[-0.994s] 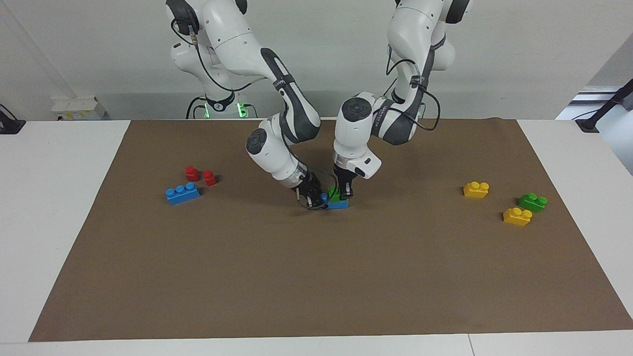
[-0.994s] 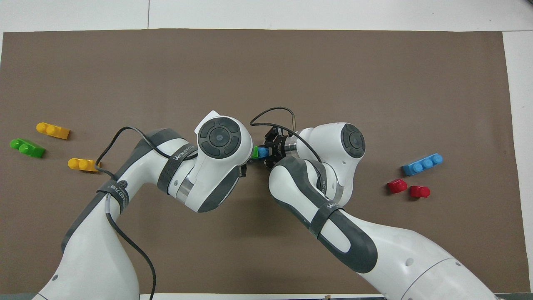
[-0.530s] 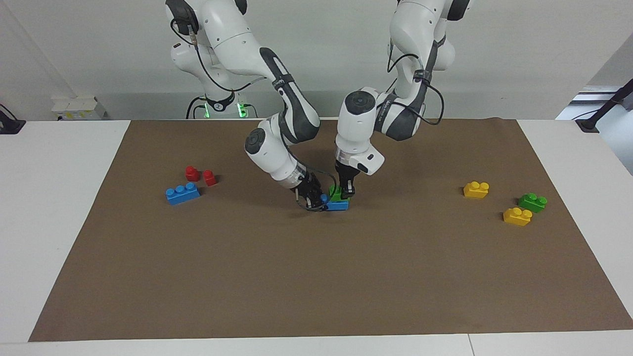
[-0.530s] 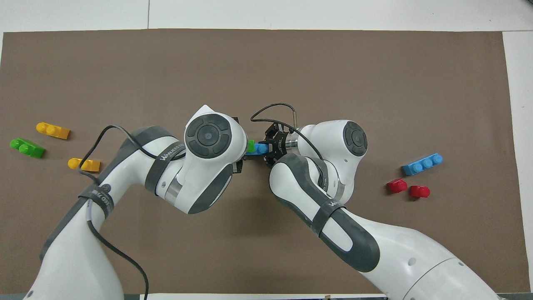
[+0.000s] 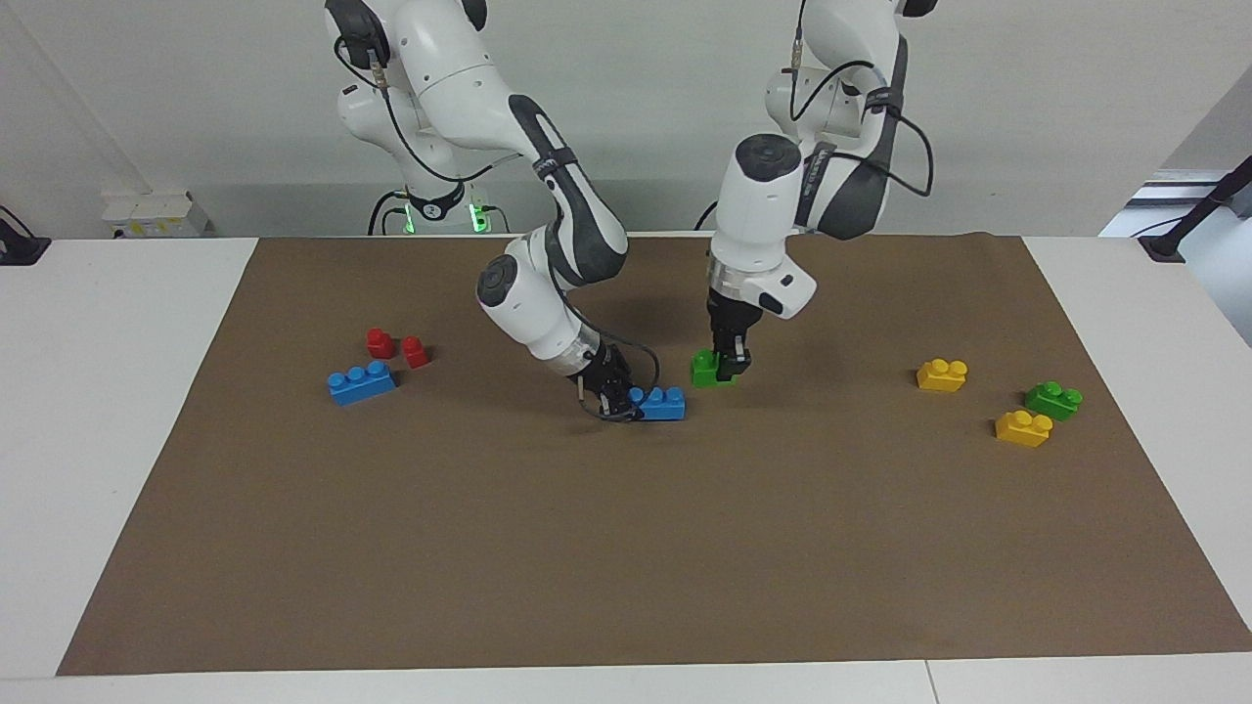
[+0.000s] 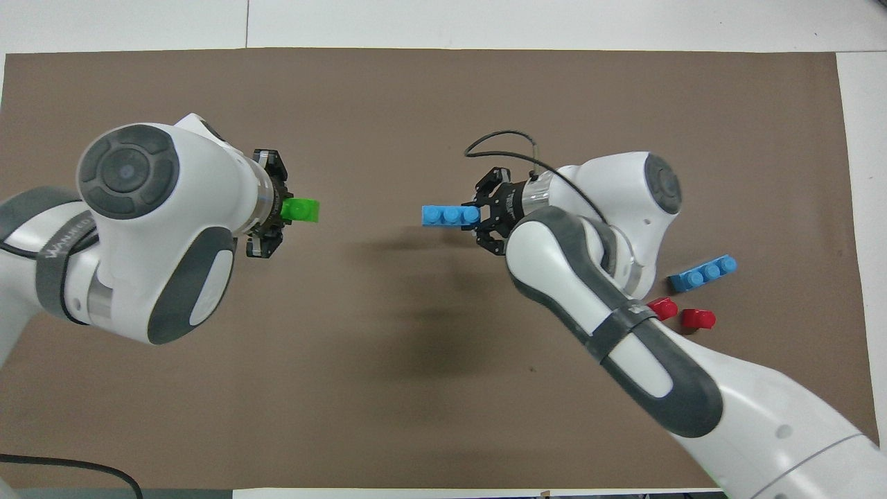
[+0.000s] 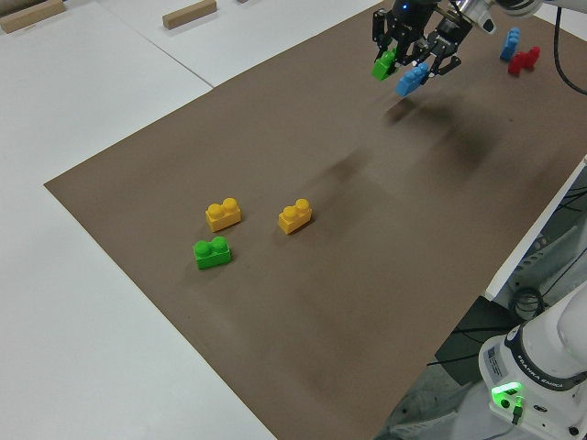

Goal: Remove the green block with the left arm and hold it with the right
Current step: 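Pull the green brick away with the left gripper while the right gripper holds blue, then lower the green brick with the left gripper while the right gripper lowers blue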

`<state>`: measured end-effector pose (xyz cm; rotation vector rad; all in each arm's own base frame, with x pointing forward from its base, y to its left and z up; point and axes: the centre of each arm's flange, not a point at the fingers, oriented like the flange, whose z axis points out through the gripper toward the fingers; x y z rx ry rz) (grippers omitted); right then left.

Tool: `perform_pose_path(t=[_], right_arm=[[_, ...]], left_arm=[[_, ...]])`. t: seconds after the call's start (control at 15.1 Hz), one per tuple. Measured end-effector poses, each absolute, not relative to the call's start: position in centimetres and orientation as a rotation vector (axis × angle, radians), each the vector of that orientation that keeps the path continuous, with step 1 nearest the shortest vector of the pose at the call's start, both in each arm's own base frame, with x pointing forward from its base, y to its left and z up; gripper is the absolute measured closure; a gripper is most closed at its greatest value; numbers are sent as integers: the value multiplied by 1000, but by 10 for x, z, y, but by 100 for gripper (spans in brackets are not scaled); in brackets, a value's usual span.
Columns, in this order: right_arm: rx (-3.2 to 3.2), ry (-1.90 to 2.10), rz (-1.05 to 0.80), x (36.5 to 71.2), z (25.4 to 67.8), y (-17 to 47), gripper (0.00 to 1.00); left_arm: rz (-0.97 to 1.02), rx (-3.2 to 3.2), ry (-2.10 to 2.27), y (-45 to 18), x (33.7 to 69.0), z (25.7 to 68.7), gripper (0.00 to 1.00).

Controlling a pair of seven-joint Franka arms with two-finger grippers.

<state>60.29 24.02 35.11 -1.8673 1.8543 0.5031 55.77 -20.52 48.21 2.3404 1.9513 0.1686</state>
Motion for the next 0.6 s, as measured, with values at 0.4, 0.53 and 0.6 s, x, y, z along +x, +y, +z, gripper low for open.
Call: perform_pose_path(t=[0.4, 0.53, 0.6], right_arm=[[-2070, 1736, 487, 622, 408, 42, 66], [-2049, 1747, 495, 614, 396, -27, 66], [-2048, 1746, 497, 608, 387, -51, 66]], left_arm=[[88, 2511, 1729, -57, 593, 465, 66], [78, 2569, 1661, -27, 598, 452, 66], [76, 2588, 1634, -18, 601, 444, 66]])
